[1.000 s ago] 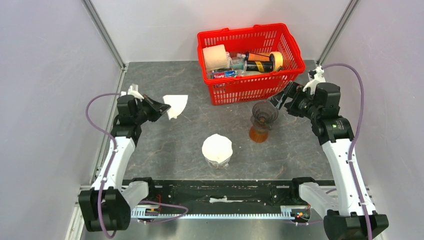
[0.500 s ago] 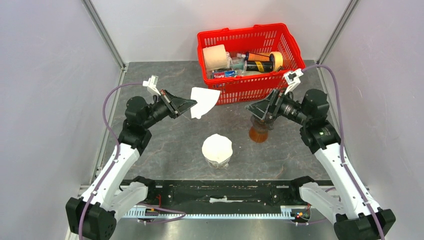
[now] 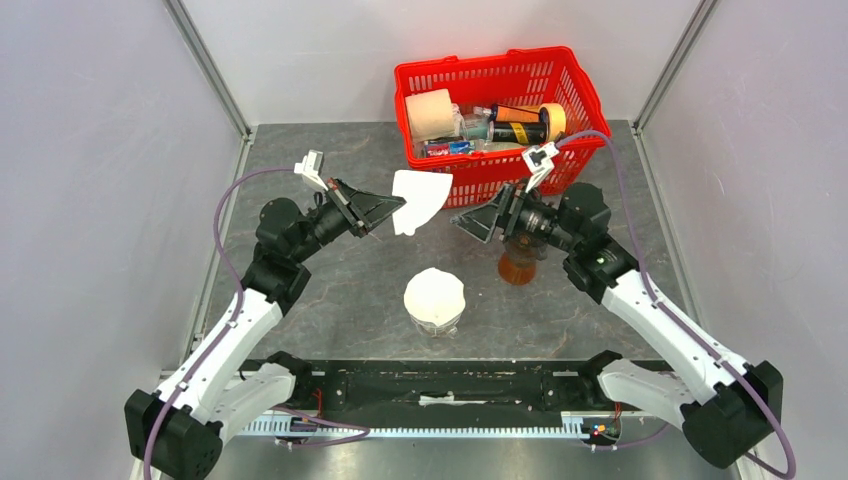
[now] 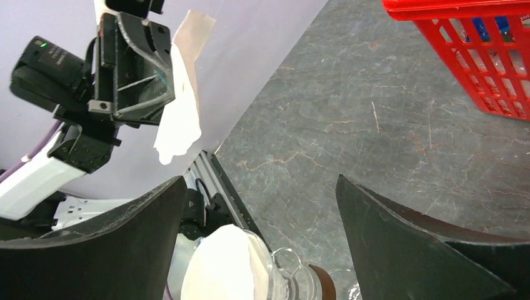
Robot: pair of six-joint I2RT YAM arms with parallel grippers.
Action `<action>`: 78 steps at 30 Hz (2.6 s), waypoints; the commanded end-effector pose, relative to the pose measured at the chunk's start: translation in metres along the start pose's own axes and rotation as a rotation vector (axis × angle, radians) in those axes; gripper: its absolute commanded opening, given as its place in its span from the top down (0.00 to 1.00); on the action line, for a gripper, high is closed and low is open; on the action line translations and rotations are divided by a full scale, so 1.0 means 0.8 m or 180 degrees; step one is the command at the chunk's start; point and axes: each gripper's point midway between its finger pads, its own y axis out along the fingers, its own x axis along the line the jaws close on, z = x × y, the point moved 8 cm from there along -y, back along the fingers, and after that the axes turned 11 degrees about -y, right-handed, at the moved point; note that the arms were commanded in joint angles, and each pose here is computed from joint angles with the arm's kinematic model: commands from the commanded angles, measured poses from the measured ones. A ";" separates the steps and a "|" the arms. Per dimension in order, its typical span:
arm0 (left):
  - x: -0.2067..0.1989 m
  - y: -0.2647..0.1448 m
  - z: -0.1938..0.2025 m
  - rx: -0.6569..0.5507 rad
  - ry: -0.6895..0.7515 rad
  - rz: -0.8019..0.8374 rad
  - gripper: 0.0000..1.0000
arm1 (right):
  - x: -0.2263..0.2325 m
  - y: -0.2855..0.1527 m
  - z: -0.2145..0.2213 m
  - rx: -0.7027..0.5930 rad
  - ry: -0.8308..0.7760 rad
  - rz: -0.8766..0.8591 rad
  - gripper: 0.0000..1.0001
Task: Place the coffee filter in the dripper
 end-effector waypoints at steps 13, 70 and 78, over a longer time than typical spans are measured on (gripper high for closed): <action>-0.008 0.004 0.002 -0.0002 0.0008 0.0131 0.98 | 0.012 0.016 -0.028 -0.0211 -0.0176 0.0142 0.03; 0.009 0.027 0.006 0.0039 0.0055 0.0154 0.98 | 0.019 0.080 -0.040 -0.0465 0.0463 -0.0175 0.58; 0.014 0.027 0.009 0.0155 0.0170 0.0044 0.47 | 0.019 0.072 -0.042 -0.0399 0.0415 0.0071 1.00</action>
